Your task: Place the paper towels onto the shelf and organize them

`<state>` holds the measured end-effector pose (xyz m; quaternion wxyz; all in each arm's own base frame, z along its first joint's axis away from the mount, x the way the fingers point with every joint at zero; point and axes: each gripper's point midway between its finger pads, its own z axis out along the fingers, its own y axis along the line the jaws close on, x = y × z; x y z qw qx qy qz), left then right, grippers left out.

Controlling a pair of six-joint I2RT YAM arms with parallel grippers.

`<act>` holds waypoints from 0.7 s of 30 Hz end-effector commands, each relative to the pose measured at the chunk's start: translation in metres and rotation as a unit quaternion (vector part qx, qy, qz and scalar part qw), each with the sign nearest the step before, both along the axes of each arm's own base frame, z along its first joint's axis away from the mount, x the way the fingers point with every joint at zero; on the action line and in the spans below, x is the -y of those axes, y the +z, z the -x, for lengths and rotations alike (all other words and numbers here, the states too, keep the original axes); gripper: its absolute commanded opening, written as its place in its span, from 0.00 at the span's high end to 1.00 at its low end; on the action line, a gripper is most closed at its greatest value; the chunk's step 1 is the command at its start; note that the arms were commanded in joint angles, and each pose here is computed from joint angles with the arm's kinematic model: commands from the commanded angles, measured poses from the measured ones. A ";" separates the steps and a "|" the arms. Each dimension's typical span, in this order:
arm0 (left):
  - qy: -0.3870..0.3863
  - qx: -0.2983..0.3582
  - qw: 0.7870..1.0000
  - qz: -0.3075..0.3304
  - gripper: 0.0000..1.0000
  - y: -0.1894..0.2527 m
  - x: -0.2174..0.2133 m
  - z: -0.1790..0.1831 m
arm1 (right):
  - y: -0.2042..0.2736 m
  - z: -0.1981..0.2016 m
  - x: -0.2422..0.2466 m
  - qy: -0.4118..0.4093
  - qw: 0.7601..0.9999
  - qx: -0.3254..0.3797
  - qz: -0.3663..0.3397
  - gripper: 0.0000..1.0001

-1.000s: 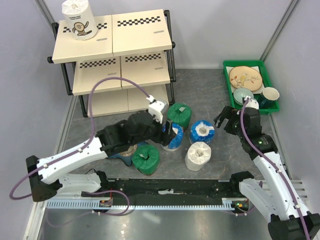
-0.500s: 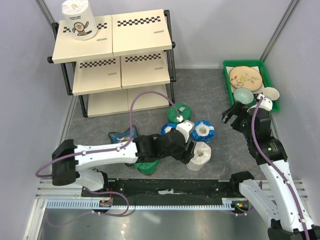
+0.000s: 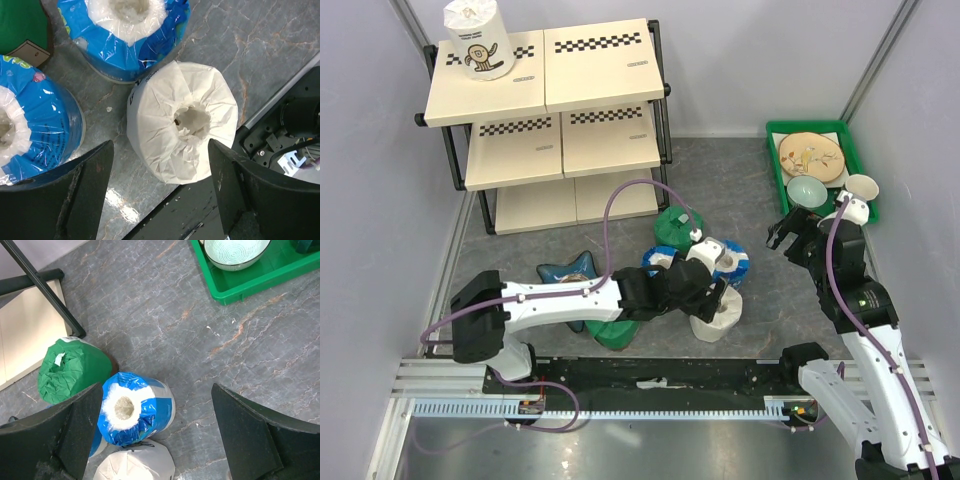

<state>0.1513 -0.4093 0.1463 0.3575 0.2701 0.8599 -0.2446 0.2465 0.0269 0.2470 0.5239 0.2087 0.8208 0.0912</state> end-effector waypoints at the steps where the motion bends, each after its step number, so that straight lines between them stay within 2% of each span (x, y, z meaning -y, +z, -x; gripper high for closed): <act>1: 0.027 0.017 0.999 0.024 0.17 0.014 0.015 -0.011 | 0.013 0.000 0.004 -0.004 1.000 0.015 0.008 0.02; 6: 0.040 0.018 0.999 -0.008 0.17 -0.003 0.015 -0.017 | 0.012 0.001 0.005 -0.004 1.000 0.014 0.013 0.02; 21: 0.044 0.019 0.998 -0.043 0.20 -0.026 0.015 -0.022 | 0.004 0.002 0.006 -0.004 1.000 0.005 0.019 0.02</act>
